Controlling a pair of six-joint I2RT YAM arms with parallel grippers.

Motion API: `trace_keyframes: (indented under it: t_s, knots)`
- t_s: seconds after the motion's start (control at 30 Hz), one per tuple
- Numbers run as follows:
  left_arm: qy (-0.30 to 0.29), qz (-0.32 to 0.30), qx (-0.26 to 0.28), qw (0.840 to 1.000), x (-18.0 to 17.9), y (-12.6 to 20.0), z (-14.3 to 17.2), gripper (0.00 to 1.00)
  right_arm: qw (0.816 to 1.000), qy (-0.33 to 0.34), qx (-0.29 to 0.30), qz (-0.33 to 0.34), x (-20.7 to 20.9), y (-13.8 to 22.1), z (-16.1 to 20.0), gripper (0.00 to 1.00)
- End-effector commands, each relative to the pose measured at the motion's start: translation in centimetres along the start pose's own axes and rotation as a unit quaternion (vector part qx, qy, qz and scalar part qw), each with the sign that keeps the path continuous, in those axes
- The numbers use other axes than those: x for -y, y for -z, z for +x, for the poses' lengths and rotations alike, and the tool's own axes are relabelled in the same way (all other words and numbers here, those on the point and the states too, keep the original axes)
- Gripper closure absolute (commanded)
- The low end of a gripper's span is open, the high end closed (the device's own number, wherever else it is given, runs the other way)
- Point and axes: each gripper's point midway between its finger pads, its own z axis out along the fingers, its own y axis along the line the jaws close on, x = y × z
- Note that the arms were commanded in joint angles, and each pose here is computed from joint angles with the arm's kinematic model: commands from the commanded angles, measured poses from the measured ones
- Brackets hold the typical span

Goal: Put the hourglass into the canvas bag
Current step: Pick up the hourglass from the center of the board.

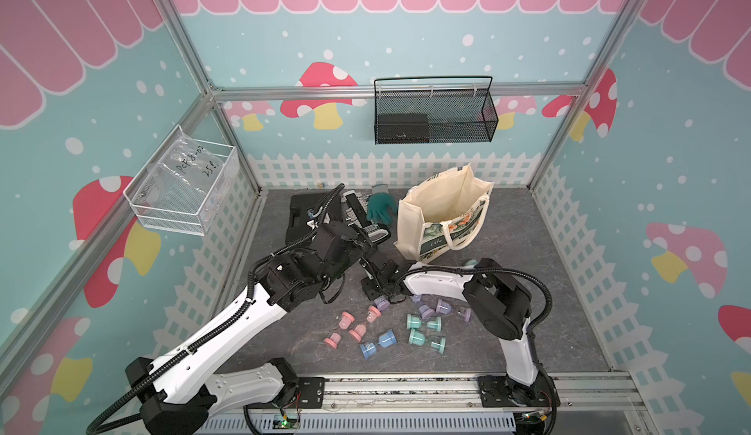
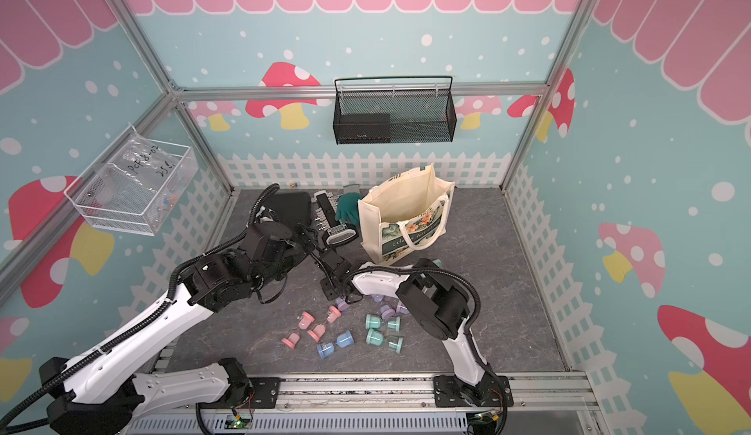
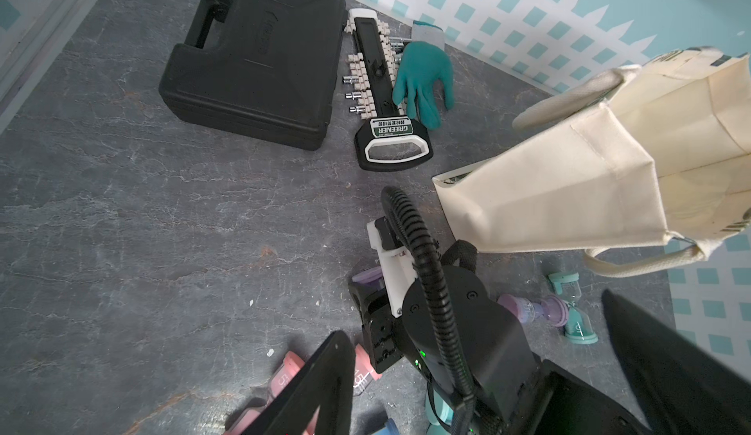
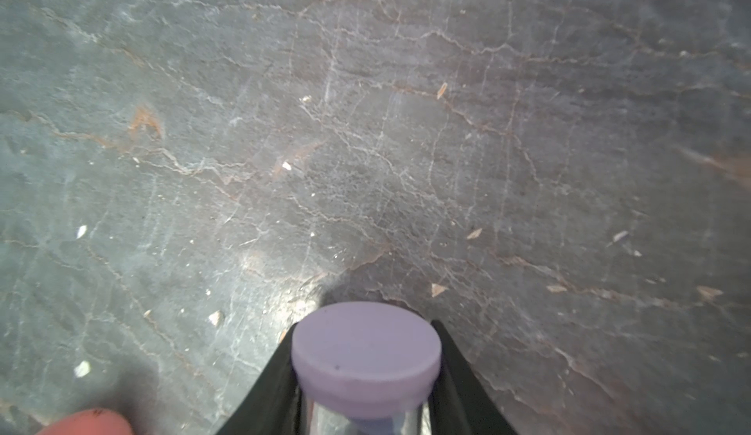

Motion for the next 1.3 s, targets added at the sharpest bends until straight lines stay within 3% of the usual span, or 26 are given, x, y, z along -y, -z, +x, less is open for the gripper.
trace_keyframes:
  t_s: [0.0,0.2,0.43,0.8,1.27]
  knots:
    - [0.008,0.008,0.026,1.000,0.0,1.4,-1.4,0.01,0.999,0.003,0.042,-0.012,-0.9,3.1,-2.5,0.79]
    - [0.027,0.018,0.036,0.999,-0.6,1.9,-1.7,0.01,0.998,0.009,0.060,-0.005,-0.7,4.8,-3.7,0.79]
    - [0.016,0.017,0.056,0.998,-1.3,2.1,-2.2,0.01,0.994,0.012,0.112,-0.008,-0.8,9.4,-7.1,0.79]
    - [-0.020,0.086,0.109,0.990,-0.8,3.7,-3.7,0.01,0.975,0.021,0.221,0.001,0.4,18.4,-14.1,0.79]
    - [-0.083,0.150,0.134,0.976,2.1,4.4,-4.3,0.01,0.948,0.004,0.312,0.063,8.1,26.8,-19.9,0.79]
